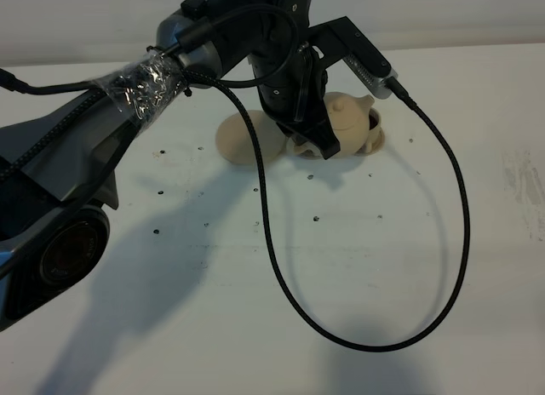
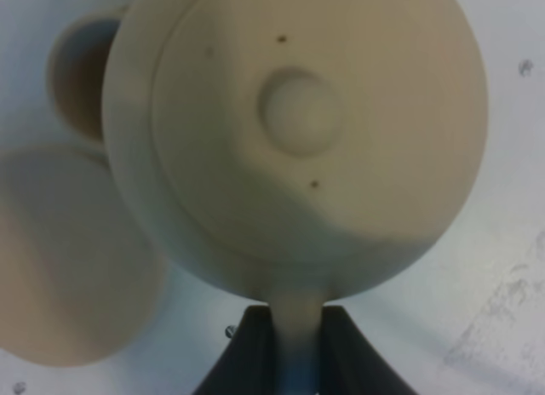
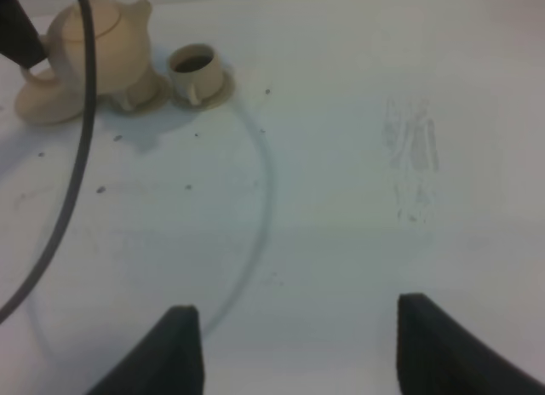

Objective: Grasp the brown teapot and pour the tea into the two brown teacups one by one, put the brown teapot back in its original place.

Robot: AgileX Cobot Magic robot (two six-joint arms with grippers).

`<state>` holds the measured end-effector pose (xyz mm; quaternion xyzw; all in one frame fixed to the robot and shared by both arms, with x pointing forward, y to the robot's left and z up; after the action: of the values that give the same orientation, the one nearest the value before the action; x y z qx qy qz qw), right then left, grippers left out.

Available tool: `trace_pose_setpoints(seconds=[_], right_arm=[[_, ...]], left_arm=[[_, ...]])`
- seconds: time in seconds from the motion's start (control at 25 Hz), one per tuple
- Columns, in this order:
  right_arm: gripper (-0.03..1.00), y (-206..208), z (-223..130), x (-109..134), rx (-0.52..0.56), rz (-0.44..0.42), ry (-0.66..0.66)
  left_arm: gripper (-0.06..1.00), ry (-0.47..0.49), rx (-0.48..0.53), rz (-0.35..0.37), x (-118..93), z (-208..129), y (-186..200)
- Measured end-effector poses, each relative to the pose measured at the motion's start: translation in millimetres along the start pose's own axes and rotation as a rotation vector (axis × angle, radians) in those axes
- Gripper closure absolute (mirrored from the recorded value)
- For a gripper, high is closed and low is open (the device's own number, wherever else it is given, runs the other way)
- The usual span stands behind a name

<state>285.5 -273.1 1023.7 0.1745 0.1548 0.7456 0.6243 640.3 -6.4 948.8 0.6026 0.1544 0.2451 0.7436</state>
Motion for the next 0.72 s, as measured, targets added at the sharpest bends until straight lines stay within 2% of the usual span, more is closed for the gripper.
trace_pose_setpoints(seconds=[0.28, 0.48, 0.72], right_arm=[[0.45, 0, 0, 0, 0.000, 0.000, 0.000], [0.45, 0, 0, 0, 0.000, 0.000, 0.000], [0.45, 0, 0, 0, 0.000, 0.000, 0.000]], left_arm=[[0.84, 0.052, 0.007, -0.021, -3, -1, -4], [0.84, 0.072, 0.051, -0.068, -11, -11, -17], [0.84, 0.092, 0.098, -0.090, -16, -21, -29]])
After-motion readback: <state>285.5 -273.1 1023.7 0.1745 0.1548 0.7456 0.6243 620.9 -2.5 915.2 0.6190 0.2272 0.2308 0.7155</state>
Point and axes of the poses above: a point on each arm's last joint axis where the gripper is mounted, y pointing back along that axis away from the gripper, x along the wrist's bending axis when the last joint is at zero, z = x × y, the point moved 6 cm from there along -y, pointing out along that axis toward the gripper, and after that the axes turned 1 degree about y, right-handed, at the moved point
